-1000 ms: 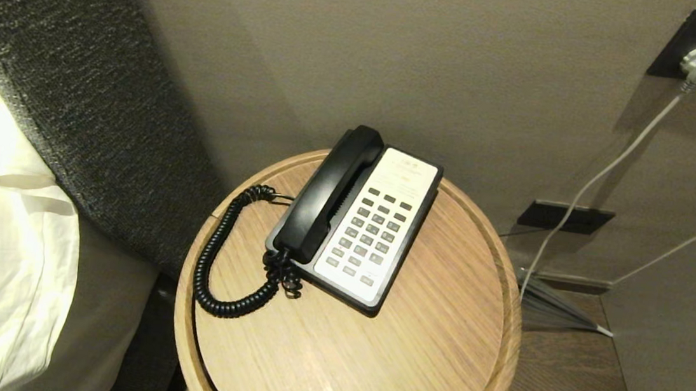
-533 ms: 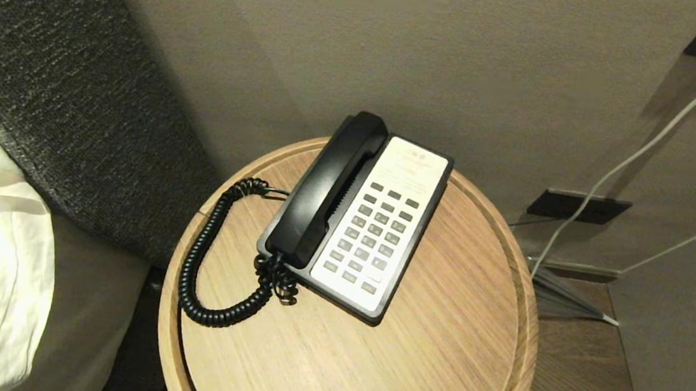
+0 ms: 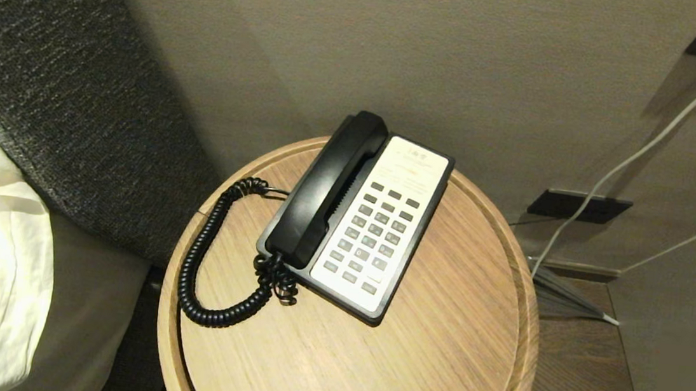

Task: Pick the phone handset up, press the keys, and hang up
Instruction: Pick up the desk phone handset

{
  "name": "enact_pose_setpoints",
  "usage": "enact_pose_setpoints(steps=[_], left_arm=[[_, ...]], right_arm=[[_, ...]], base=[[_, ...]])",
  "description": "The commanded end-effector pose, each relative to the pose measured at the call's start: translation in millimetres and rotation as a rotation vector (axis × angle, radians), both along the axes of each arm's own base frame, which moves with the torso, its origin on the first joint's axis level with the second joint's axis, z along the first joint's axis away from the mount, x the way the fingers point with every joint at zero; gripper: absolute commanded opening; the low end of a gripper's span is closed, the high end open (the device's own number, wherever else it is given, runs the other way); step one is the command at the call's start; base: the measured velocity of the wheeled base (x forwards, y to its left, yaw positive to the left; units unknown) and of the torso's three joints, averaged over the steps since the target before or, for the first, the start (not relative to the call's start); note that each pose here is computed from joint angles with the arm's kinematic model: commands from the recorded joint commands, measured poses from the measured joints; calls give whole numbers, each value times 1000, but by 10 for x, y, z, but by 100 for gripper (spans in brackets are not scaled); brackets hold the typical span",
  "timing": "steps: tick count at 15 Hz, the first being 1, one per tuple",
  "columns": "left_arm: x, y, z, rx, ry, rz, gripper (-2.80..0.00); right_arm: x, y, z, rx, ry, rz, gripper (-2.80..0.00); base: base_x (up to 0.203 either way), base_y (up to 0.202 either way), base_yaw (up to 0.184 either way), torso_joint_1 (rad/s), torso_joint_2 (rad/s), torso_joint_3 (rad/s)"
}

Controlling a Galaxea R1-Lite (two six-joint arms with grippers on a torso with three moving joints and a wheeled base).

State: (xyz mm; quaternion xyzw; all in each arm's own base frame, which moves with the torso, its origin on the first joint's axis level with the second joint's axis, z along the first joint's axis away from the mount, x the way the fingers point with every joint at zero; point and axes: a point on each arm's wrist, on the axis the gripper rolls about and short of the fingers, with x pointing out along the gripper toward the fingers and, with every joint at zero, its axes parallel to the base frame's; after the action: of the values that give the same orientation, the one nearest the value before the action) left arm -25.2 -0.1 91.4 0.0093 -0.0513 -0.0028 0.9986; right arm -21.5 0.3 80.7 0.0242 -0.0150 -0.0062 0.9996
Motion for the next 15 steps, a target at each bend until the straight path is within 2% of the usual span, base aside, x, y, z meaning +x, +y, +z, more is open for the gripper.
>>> enact_pose_setpoints(steps=[1,2,4,7,9,10,12,15], left_arm=[[-106,-11,439,14,-33,-49,-280],[-119,-19,672,19,0,-85,-280],[100,-34,1068,16,169,-151,-280],[692,-70,1438,-11,396,-313,-280],[1158,-89,1634,-27,498,-377,-280],[1404,-118,1770,-26,519,-412,-280],[1807,-239,2071,-4,509,-482,-280],[2175,-667,2249,58,544,-605,-280]], right_arm=[[16,0,-59,1,22,1,-280],[16,0,-59,1,22,1,-280],[16,0,-59,1,22,1,-280],[16,0,-59,1,22,1,-280],[16,0,-59,1,22,0,-280],[16,0,-59,1,22,1,-280],[16,0,-59,1,22,1,-280],[16,0,-59,1,22,1,-280]], base=[[0,0,0,0,0,0],[0,0,0,0,0,0],[0,0,0,0,0,0],[0,0,0,0,0,0],[0,0,0,0,0,0],[0,0,0,0,0,0],[0,0,0,0,0,0],[0,0,0,0,0,0]])
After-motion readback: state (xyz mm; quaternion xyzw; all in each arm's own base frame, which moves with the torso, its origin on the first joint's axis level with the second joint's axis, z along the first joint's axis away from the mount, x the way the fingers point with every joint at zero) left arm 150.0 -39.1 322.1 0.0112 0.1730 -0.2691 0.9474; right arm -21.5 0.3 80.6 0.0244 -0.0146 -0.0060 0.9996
